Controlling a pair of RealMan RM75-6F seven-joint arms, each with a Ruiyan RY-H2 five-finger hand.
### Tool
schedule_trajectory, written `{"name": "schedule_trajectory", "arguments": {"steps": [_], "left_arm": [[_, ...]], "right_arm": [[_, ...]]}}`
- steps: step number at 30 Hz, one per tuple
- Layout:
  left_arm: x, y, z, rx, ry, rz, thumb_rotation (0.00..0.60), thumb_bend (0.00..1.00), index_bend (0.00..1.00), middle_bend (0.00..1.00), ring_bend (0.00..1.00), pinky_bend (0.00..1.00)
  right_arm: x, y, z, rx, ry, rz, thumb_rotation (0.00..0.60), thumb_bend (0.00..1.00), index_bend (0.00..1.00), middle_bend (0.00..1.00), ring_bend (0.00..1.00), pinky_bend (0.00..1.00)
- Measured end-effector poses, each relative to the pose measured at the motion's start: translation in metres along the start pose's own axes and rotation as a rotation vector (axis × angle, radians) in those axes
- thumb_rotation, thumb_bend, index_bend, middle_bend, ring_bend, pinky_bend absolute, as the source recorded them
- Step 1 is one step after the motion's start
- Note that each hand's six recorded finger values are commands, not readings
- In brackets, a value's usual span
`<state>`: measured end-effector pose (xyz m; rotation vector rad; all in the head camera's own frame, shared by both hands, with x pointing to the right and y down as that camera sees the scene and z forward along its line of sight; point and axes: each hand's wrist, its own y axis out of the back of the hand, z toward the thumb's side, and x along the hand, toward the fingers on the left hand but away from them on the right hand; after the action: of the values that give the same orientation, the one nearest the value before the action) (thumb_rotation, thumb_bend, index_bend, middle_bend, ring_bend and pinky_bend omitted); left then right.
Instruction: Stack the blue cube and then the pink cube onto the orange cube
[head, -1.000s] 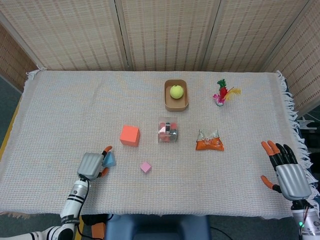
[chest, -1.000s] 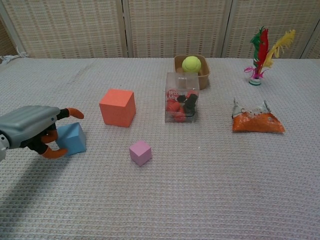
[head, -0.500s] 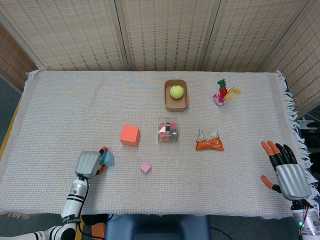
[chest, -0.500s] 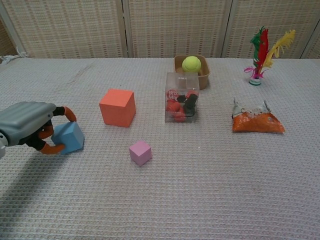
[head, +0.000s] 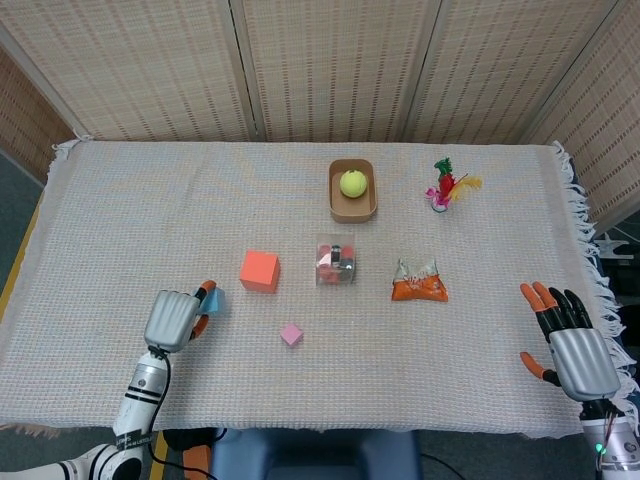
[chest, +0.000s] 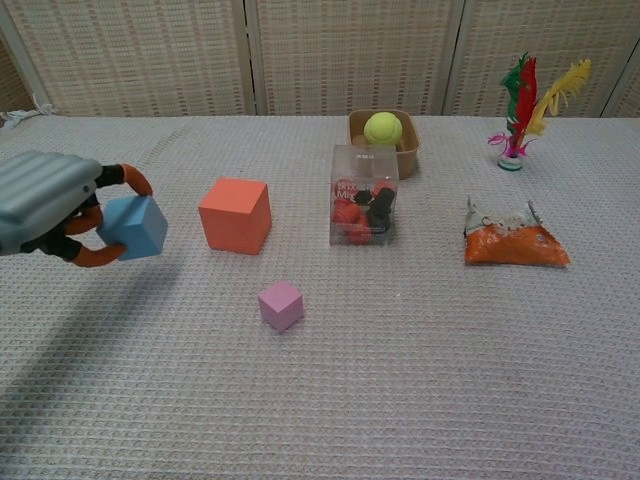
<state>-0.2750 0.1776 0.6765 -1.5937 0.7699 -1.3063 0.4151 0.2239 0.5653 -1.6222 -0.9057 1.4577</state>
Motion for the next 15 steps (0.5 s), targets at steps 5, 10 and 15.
{"name": "schedule_trajectory", "arguments": {"steps": [5,10,15], "left_arm": [[0.014,0.014,0.009,0.046,-0.073,0.066,0.6,0.33,0.57,1.0,1.0,1.0],[0.033,0.025,0.019,0.102,-0.158,0.139,0.6,0.33,0.58,1.0,1.0,1.0],[0.052,0.032,0.034,0.109,-0.236,0.159,0.6,0.33,0.58,1.0,1.0,1.0]], "right_arm": [[0.0,0.001,0.0,-0.004,-0.002,-0.006,0.6,0.14,0.0,0.0,0.0,0.0],[0.0,0.001,-0.001,-0.003,-0.004,-0.007,0.6,0.14,0.0,0.0,0.0,0.0],[0.0,0.0,-0.001,-0.001,-0.008,-0.002,0.6,0.14,0.0,0.0,0.0,0.0]]}}
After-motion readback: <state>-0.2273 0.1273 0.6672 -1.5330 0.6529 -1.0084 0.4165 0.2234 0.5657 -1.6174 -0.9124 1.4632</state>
